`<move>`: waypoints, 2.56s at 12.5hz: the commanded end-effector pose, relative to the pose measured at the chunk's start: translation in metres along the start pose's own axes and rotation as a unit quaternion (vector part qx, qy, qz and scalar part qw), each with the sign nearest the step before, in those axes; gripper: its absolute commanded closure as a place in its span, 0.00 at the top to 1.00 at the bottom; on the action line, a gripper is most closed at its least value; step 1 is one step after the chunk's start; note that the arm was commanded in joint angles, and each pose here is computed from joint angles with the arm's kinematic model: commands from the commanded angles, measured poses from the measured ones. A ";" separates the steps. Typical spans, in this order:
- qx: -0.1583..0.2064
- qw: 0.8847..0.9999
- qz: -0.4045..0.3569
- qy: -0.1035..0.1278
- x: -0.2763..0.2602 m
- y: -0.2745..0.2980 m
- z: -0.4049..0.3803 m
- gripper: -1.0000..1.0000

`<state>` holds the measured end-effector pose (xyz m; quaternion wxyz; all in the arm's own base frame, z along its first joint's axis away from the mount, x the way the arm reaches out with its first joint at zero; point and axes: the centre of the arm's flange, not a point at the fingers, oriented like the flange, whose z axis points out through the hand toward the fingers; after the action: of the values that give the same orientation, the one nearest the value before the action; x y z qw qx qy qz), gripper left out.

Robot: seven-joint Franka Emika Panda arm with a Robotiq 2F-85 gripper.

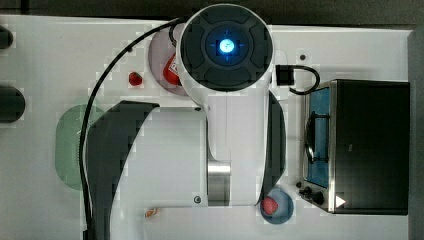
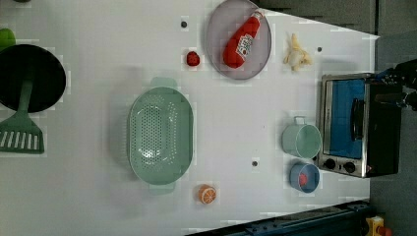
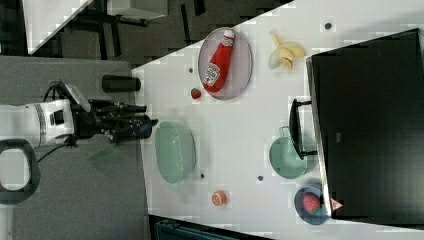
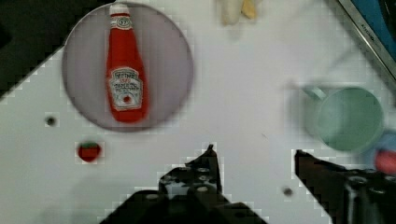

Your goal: Drag strainer left to right.

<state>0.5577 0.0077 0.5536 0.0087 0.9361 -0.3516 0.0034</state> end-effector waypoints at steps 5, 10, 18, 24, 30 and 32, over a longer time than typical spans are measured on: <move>0.017 0.997 0.074 -0.006 -0.069 0.039 -0.087 1.00; -0.012 0.998 0.058 -0.008 -0.171 -0.062 -0.059 1.00; 0.004 0.944 0.328 -0.019 -0.281 -0.176 0.084 1.00; 0.019 0.928 0.365 -0.072 -0.294 -0.190 0.225 1.00; 0.016 0.909 0.400 -0.115 -0.284 -0.199 0.328 1.00; 0.018 0.907 0.405 -0.115 -0.284 -0.200 0.359 1.00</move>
<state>0.4765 0.3058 0.1633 -0.0134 0.7033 -0.7025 -0.1083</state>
